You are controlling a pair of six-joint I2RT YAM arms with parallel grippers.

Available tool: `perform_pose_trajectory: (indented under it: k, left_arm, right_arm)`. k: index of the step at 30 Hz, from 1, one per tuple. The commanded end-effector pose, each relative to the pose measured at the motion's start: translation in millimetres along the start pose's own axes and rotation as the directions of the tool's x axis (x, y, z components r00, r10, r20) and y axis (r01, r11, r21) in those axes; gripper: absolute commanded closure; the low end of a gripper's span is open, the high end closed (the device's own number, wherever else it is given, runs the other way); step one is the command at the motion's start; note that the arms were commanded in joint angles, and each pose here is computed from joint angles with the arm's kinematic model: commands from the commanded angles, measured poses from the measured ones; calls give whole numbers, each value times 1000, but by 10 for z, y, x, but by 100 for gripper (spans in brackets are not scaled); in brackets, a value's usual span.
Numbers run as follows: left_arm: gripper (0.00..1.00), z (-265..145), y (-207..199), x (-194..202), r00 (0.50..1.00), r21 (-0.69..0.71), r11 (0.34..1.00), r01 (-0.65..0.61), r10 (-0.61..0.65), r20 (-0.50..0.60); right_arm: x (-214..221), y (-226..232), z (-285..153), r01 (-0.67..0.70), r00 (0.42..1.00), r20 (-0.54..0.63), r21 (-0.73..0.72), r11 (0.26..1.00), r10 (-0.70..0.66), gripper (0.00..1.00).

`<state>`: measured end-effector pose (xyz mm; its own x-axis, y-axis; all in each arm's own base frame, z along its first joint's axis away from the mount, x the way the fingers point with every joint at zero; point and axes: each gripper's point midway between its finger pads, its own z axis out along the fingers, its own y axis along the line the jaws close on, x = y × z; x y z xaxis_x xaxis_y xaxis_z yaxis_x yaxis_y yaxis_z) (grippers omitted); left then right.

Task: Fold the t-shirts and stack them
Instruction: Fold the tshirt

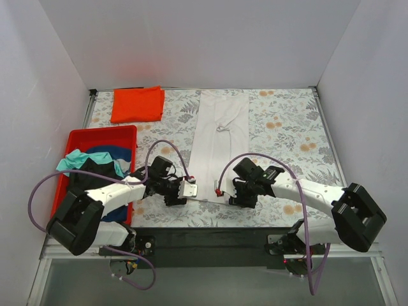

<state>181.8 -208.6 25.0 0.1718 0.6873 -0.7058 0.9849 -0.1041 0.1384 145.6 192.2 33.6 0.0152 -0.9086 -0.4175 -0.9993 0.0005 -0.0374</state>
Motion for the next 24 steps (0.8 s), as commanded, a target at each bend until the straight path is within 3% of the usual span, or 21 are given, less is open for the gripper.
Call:
perform_pose_trajectory:
  k: [1,7,11,12,15,16,24]
  left_arm:
    - [50,54,31,54,999,-17,999,-28,27,-27]
    - [51,140,16,138,998,-9,1000,-28,27,-59]
    - [64,213,-5,130,997,13,1000,-16,17,-75]
    - [72,226,9,103,997,15,1000,-16,17,-72]
    - [87,249,8,85,997,20,1000,8,-6,-72]
    - [92,252,9,73,998,20,1000,13,-11,-69]
    - [100,104,-100,-300,1000,37,999,-16,16,8]
  right_arm:
    - [9,18,142,11,1000,0,-21,1000,-11,53]
    - [114,71,346,22,999,-26,-31,999,-23,55]
    - [122,51,409,32,998,-47,-28,999,-33,60]
    - [128,46,414,33,998,-51,-28,999,-34,62]
    - [153,26,420,34,997,-68,-18,999,-35,83]
    - [161,7,411,33,997,-73,-7,999,-34,98]
    - [-50,79,103,106,994,2,-19,994,-106,99]
